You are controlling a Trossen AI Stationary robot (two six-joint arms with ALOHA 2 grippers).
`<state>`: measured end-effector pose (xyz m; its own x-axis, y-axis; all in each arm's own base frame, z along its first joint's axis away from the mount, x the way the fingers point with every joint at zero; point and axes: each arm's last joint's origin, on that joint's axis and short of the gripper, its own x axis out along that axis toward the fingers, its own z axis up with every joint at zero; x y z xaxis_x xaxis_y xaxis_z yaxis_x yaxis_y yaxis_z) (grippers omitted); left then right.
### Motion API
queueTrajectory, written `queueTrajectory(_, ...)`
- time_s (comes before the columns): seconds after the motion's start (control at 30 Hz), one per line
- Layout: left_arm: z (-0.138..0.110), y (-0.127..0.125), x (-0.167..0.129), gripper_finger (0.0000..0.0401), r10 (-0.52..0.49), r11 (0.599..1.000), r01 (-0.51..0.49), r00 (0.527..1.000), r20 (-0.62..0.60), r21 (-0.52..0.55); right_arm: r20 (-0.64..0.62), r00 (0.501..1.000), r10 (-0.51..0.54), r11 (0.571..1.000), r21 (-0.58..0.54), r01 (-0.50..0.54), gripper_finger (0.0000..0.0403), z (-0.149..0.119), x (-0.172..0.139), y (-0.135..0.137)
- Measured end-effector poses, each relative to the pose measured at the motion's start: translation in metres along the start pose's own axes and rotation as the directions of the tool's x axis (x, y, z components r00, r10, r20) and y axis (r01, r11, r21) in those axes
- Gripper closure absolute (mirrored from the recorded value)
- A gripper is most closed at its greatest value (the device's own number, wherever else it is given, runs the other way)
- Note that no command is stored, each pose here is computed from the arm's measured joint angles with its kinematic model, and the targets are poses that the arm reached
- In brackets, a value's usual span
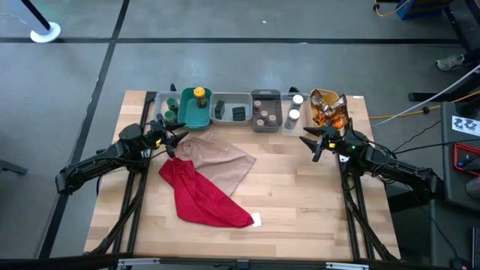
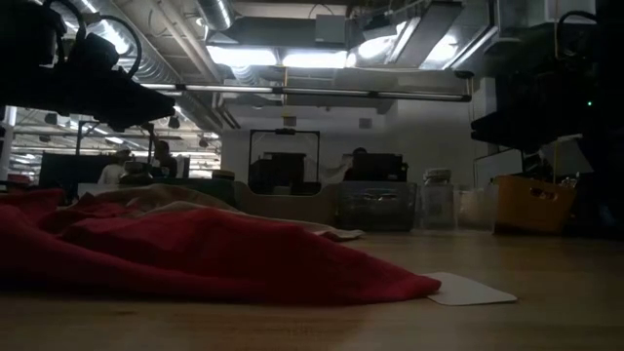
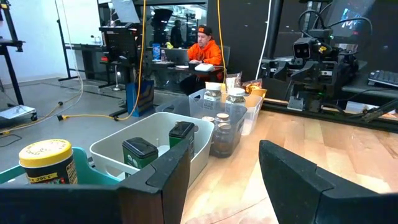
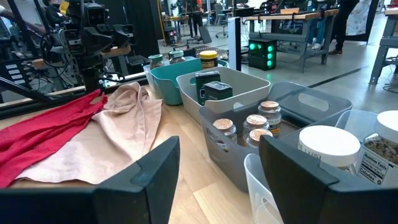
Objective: Sort spices by type
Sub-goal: Return to Home Position
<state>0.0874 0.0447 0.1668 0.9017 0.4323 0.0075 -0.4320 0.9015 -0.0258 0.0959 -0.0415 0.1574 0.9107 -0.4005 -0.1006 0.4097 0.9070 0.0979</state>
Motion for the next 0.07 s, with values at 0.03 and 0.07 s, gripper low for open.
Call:
queueTrajectory(0.03, 0.0, 0.0, 0.0, 0.0221, 0.0, 1.0, 0.0, 1.0, 0.0, 0.0, 0.0, 1.0, 0.0, 1.0, 0.0, 0.0, 0.0182, -0.0001, 0.0, 0.0)
queueTrajectory(0.07, 0.0, 0.0, 0.0, 0.0221, 0.0, 1.0, 0.0, 1.0, 0.0, 0.0, 0.0, 1.0, 0.0, 1.0, 0.0, 0.0, 0.0182, 0.0, 0.0, 0.0)
